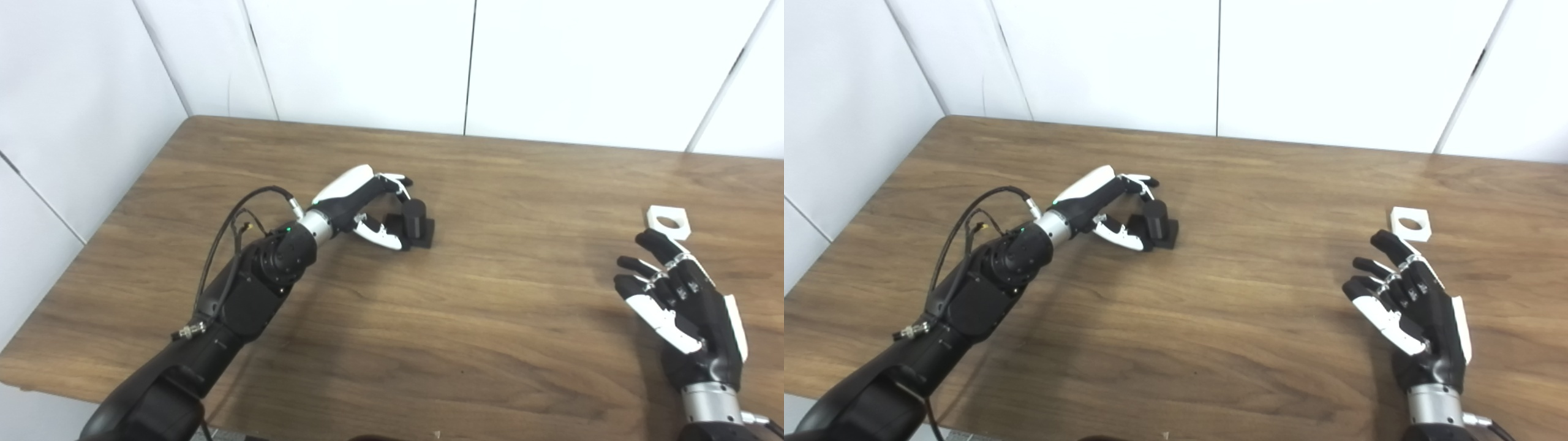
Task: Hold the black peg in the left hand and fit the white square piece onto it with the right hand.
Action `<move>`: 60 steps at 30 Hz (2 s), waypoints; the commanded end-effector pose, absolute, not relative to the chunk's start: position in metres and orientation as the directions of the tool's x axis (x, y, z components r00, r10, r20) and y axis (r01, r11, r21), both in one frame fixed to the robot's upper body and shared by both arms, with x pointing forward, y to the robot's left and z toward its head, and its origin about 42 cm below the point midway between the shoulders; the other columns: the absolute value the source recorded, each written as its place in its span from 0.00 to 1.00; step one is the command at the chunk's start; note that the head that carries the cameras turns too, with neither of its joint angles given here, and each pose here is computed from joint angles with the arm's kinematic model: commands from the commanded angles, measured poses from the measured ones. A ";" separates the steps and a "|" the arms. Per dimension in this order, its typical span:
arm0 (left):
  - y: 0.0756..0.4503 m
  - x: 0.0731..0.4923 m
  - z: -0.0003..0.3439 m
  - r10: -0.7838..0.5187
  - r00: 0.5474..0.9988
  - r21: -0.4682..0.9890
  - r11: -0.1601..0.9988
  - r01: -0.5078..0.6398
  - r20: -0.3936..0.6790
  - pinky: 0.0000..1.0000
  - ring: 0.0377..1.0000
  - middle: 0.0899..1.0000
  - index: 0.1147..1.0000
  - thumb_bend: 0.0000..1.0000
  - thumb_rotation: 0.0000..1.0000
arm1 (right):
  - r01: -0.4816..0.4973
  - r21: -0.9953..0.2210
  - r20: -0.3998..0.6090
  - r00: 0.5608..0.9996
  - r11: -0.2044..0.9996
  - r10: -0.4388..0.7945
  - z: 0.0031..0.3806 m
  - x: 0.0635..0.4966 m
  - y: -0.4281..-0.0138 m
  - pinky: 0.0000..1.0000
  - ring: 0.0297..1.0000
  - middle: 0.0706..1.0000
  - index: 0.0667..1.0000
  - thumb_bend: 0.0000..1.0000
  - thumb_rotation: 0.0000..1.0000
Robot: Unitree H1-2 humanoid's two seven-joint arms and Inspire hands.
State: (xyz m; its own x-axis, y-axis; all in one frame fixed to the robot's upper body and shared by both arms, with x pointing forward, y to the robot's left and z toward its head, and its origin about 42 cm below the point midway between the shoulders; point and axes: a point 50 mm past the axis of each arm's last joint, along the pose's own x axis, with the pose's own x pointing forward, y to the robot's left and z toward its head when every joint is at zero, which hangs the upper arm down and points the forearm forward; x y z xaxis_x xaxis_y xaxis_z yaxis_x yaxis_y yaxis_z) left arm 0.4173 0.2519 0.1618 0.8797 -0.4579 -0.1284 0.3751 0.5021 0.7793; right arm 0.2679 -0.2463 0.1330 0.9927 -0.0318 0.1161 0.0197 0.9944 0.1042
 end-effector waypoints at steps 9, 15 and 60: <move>0.237 0.391 0.156 -0.643 0.744 0.716 0.433 0.548 -0.180 0.87 0.94 0.89 0.42 0.52 0.07 | 0.029 0.133 0.163 0.985 0.991 -0.051 0.145 0.266 -0.236 0.61 0.69 0.81 0.75 0.73 0.20; 0.224 0.376 0.149 -0.710 0.688 0.725 0.395 0.564 -0.148 0.84 0.95 0.88 0.42 0.52 0.07 | 0.039 0.127 0.166 0.984 0.991 -0.060 0.145 0.266 -0.235 0.61 0.69 0.81 0.76 0.73 0.19; 0.185 0.327 0.125 -0.814 0.565 0.722 0.310 0.619 -0.136 0.84 0.96 0.89 0.43 0.52 0.07 | 0.093 -0.002 0.354 0.931 0.996 -0.086 0.225 0.275 -0.277 0.61 0.69 0.80 0.76 0.64 0.24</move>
